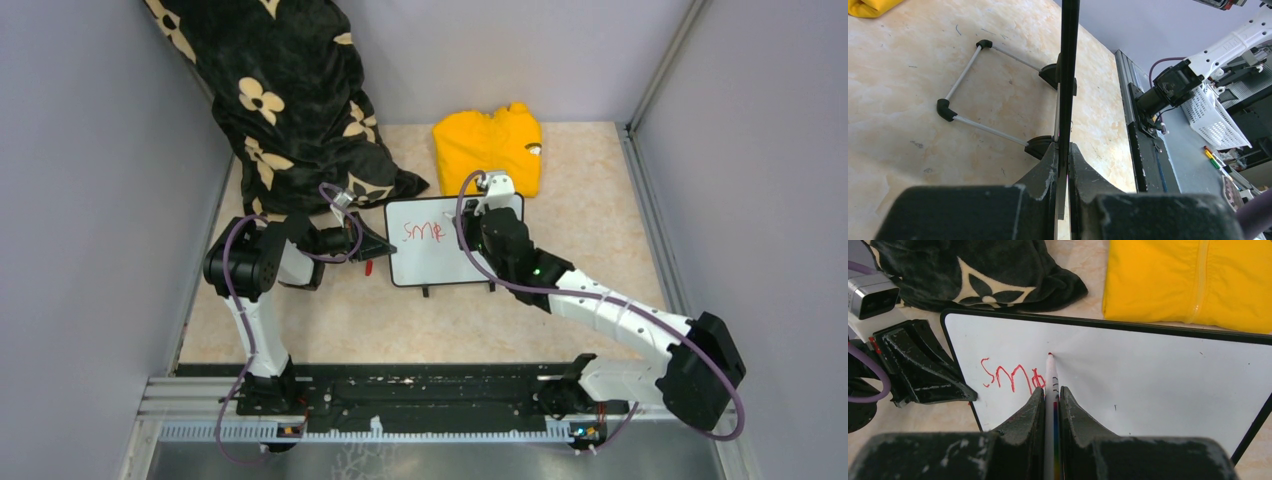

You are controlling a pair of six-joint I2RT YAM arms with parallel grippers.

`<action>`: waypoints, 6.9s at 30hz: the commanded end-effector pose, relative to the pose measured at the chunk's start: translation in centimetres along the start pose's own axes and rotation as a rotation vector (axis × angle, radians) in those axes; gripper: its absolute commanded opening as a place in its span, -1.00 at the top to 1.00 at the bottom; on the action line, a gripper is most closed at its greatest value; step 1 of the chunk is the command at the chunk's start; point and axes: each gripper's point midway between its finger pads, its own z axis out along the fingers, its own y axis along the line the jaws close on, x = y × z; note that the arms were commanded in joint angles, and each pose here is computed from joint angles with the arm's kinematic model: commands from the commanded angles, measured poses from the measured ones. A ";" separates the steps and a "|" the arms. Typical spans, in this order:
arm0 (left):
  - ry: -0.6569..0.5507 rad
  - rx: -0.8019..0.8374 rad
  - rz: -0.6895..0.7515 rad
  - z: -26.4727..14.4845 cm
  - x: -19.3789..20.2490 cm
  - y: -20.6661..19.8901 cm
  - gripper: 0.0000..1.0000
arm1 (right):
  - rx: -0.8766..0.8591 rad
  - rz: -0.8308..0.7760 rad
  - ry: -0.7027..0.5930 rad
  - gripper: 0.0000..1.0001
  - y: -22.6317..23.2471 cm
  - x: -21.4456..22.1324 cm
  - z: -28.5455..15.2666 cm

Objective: Write a sentence on the whiteboard

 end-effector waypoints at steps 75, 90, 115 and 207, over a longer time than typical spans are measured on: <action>-0.015 0.062 0.172 0.5 -1.4 -1.5 1.00 | 0.073 0.023 -0.023 1.00 -2.9 0.1 -1.5; -0.014 0.064 0.173 0.5 -1.3 -1.6 1.00 | 0.078 0.022 -0.054 1.00 -3.0 -1.4 -1.7; -0.011 0.066 0.172 0.5 -1.3 -1.6 1.00 | 0.006 0.016 0.003 1.00 -1.5 0.0 -0.7; -0.005 0.061 0.163 0.6 -1.1 -1.4 1.00 | -0.034 -0.018 -0.055 1.00 2.7 -1.9 1.1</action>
